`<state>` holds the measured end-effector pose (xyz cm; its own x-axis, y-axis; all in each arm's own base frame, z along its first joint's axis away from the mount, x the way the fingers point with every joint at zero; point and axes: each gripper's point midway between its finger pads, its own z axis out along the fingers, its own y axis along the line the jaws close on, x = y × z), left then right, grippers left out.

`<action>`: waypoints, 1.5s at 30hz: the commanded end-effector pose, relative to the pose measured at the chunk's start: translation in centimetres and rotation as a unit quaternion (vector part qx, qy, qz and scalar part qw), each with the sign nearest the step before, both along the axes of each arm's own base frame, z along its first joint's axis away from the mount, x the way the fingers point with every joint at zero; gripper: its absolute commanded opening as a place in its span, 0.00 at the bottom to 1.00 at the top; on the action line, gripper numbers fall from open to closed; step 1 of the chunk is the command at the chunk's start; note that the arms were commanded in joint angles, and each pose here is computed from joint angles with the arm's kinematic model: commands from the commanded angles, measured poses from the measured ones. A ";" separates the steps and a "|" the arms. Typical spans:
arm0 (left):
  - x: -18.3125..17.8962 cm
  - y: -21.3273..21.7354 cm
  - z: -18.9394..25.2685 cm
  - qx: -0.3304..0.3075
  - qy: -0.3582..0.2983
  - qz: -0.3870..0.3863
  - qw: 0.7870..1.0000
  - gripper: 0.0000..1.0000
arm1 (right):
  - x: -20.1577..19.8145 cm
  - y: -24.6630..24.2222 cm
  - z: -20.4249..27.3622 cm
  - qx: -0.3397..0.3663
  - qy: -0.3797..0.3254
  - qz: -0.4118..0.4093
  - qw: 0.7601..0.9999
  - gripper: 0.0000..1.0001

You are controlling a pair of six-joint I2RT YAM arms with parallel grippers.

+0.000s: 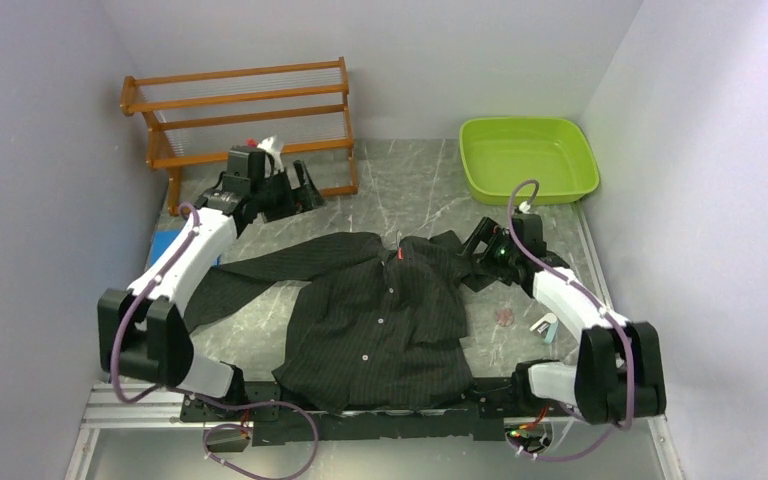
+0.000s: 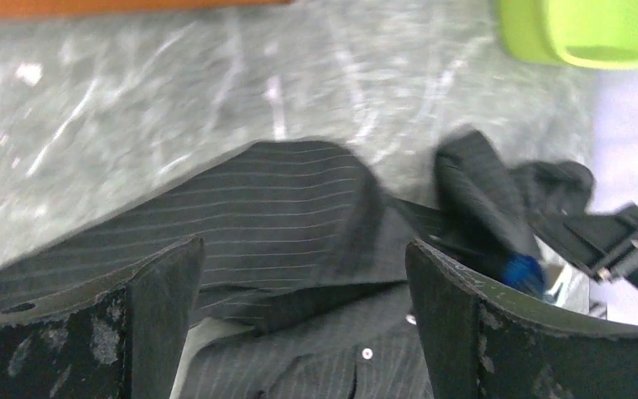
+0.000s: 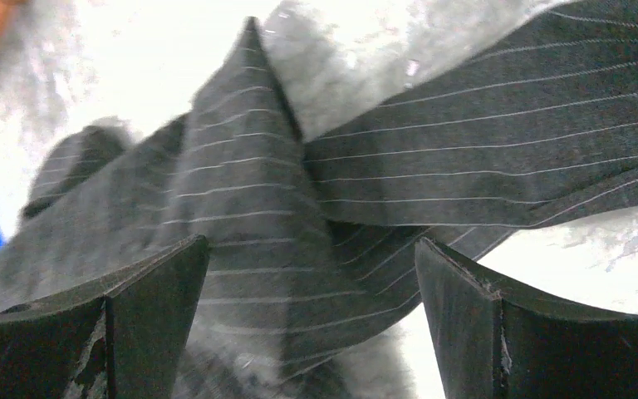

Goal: Pin the brooch onto the clothing
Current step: Pin the brooch to the clothes, then flatten out the clothes at the center of the board.

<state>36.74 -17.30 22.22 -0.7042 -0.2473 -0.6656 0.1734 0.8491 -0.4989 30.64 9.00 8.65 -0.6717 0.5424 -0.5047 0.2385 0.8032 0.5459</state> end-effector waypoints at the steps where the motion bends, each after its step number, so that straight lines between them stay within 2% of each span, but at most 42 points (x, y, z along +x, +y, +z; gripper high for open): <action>1: 0.4 1.7 -6.5 -0.021 0.100 0.039 0.994 0.95 | 2.0 -0.1 -0.9 -0.023 0.002 0.029 0.999 0.97; 6: 2.2 2.2 -11.5 0.014 0.131 0.051 0.990 0.90 | 3.0 0.8 -3.1 -0.034 0.037 0.078 0.996 0.91; 10: 2.8 2.3 -14.5 0.043 0.152 0.049 0.986 0.89 | 3.0 1.1 -4.4 -0.044 0.060 0.086 0.994 0.88; 15: 1.9 2.4 -18.2 0.104 0.194 0.044 0.975 0.82 | 3.1 2.0 -5.9 -0.037 0.077 0.097 0.992 0.75; 21: 0.6 3.8 -21.3 0.134 0.241 0.067 0.959 0.46 | 3.7 2.2 -6.7 -0.037 0.082 0.099 0.991 0.47; 22: 0.5 4.1 -21.5 0.136 0.246 0.068 0.957 0.36 | 3.9 2.0 -6.6 -0.041 0.082 0.095 0.991 0.40; 23: 0.6 4.5 -21.6 0.134 0.249 0.072 0.957 0.27 | 4.2 1.8 -6.5 -0.046 0.080 0.090 0.992 0.29; 24: 0.7 5.0 -21.6 0.129 0.250 0.077 0.956 0.09 | 4.4 1.5 -6.3 -0.052 0.077 0.083 0.992 0.18; 25: 0.9 5.7 -21.6 0.124 0.253 0.088 0.956 0.03 | 4.8 1.2 -5.9 -0.059 0.072 0.078 0.993 0.09; 27: 1.4 7.1 -21.3 0.108 0.253 0.106 0.956 0.03 | 5.6 0.6 -5.0 -0.076 0.059 0.069 0.993 0.00; 34: 3.1 12.1 -18.7 0.059 0.248 0.173 0.951 0.03 | 8.8 -1.5 -0.9 -0.121 0.014 0.042 0.992 0.00; 40: 4.1 18.5 -14.9 0.012 0.219 0.244 0.945 0.03 | 10.3 -4.2 3.1 -0.123 -0.029 0.002 0.992 0.00; 43: 4.5 20.7 -13.2 0.004 0.203 0.258 0.945 0.03 | 10.3 -5.0 4.2 -0.123 -0.038 -0.007 0.992 0.00; 45: 4.8 20.6 -12.0 0.007 0.191 0.240 0.952 0.03 | 9.7 -5.4 3.9 -0.125 -0.029 -0.008 0.992 0.00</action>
